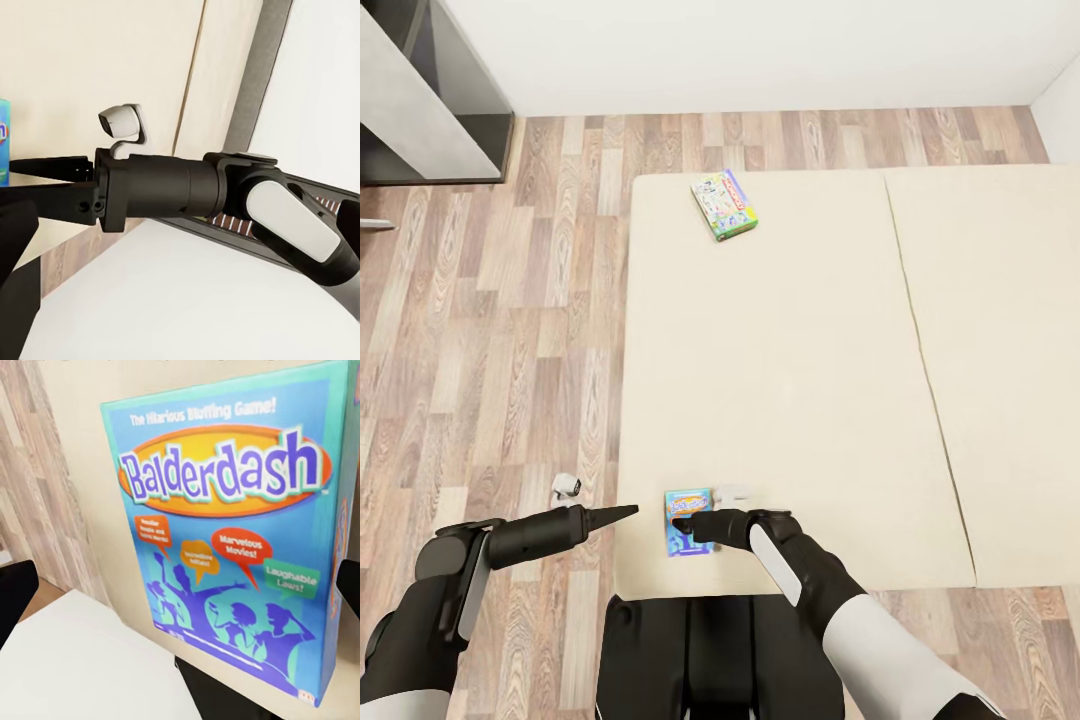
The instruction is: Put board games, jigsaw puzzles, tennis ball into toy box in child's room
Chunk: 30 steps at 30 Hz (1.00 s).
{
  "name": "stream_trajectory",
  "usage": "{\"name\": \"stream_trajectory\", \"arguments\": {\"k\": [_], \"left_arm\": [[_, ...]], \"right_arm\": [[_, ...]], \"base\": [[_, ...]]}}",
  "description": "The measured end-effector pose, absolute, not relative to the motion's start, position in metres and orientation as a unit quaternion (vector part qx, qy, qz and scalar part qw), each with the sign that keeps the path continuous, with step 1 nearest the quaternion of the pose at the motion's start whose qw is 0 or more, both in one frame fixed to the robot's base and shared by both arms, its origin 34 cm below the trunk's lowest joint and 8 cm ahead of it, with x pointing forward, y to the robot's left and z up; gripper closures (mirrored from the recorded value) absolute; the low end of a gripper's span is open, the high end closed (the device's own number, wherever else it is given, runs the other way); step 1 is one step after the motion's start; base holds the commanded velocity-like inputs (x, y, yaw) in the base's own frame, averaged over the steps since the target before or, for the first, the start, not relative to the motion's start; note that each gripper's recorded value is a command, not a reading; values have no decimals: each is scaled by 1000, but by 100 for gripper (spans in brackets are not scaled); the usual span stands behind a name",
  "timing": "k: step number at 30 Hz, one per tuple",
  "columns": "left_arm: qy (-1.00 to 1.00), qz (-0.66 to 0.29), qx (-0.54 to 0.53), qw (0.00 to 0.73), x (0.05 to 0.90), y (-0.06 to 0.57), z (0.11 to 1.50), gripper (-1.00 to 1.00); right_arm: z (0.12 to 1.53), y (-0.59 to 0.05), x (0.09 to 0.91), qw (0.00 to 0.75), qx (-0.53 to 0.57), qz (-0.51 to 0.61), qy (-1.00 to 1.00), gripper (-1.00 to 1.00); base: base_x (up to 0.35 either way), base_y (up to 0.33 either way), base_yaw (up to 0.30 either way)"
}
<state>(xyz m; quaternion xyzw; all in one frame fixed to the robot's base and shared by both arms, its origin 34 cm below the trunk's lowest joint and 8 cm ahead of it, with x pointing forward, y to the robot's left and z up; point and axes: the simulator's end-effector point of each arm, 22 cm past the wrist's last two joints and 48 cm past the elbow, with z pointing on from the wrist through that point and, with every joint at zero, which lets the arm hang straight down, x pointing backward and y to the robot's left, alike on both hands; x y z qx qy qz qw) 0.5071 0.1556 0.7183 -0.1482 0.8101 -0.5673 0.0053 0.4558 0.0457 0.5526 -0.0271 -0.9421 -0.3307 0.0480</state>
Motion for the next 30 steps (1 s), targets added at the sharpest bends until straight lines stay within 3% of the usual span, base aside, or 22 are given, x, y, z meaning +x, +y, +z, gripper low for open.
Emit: {"name": "stream_trajectory", "arguments": {"k": [30], "left_arm": [[810, -567, -148, 5, 507, 156, 718, -100]], "right_arm": [[552, 46, 459, 40, -28, -331, -942, -100]], "base": [[0, 25, 60]]}}
